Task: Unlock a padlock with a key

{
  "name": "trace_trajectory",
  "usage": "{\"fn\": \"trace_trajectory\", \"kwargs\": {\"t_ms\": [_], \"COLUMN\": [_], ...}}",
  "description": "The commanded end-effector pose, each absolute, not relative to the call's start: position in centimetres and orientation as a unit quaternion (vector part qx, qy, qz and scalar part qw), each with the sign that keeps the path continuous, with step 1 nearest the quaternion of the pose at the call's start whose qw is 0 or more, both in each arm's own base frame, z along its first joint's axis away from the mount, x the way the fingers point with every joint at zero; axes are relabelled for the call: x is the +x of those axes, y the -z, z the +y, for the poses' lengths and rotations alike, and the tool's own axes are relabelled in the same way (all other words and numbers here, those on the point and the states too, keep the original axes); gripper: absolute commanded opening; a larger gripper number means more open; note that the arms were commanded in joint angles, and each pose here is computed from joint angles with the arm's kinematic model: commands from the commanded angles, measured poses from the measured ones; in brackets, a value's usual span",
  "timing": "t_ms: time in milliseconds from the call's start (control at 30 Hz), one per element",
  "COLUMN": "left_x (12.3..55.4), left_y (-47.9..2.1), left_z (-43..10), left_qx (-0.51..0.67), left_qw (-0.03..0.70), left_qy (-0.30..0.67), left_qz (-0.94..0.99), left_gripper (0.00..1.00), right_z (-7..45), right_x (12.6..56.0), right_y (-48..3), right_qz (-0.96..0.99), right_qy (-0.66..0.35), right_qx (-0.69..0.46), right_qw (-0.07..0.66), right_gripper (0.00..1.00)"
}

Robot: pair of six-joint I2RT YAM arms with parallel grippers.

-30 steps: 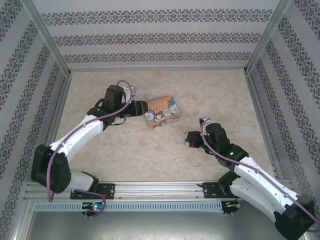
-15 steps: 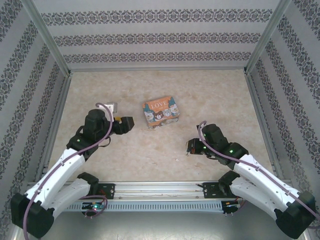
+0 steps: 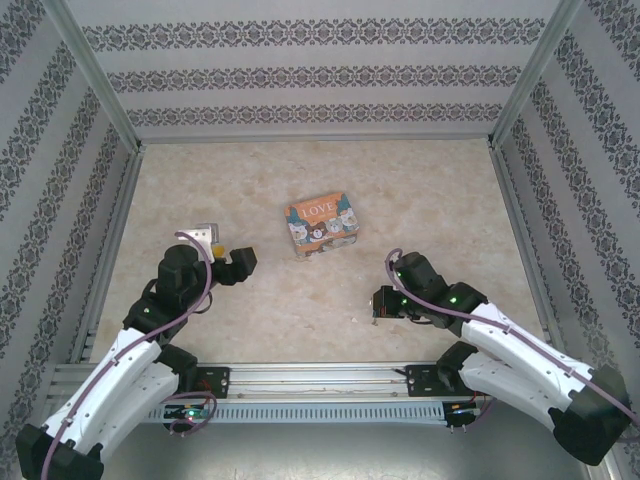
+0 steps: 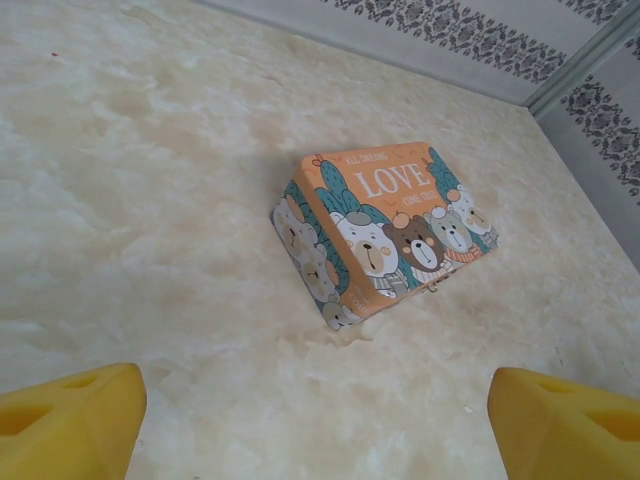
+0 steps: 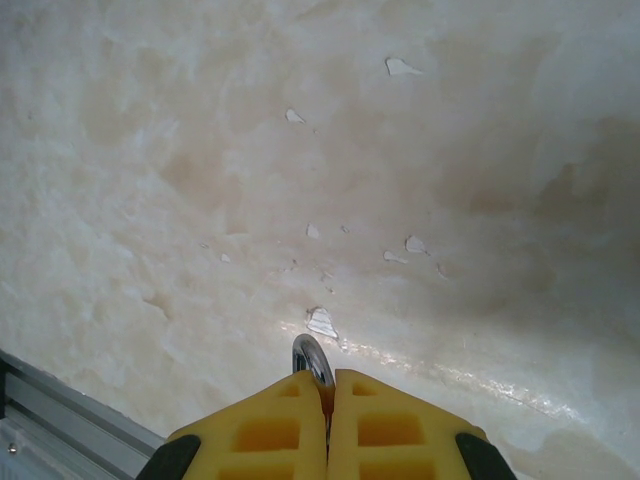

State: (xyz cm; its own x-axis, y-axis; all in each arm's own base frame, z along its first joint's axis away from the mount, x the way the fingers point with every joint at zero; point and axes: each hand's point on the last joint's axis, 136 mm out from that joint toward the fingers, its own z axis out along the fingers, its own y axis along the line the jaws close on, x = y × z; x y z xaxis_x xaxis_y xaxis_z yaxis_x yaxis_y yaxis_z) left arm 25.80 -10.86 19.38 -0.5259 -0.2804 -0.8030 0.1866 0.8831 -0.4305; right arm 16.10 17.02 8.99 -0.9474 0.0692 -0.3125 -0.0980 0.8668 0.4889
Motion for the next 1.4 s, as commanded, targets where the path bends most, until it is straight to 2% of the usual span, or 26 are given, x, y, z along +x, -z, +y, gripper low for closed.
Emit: {"fn": "trace_trajectory", "kwargs": {"t_ms": [0,1367], "left_x": [26.1,27.3], "left_y": [-19.6,-18.4], "left_z": [-9.9,-8.4], "left_qx": [-0.037,-0.062], "left_qw": [0.502,0.512], "left_qy": [0.224,0.176], "left_qz": [0.835,0.838], "left_gripper": [0.89,1.00], "right_z": [17.4,20.0], "right_x": [15.8,15.5], "right_y": [-9.2,-4.0], "right_qz": [0.955,0.967], "right_qy": [-0.258,-0.241], "right_qx": [-0.008,-0.039], "right_qw": [0.148,0.069], "right_gripper": [0.00,0.00]}}
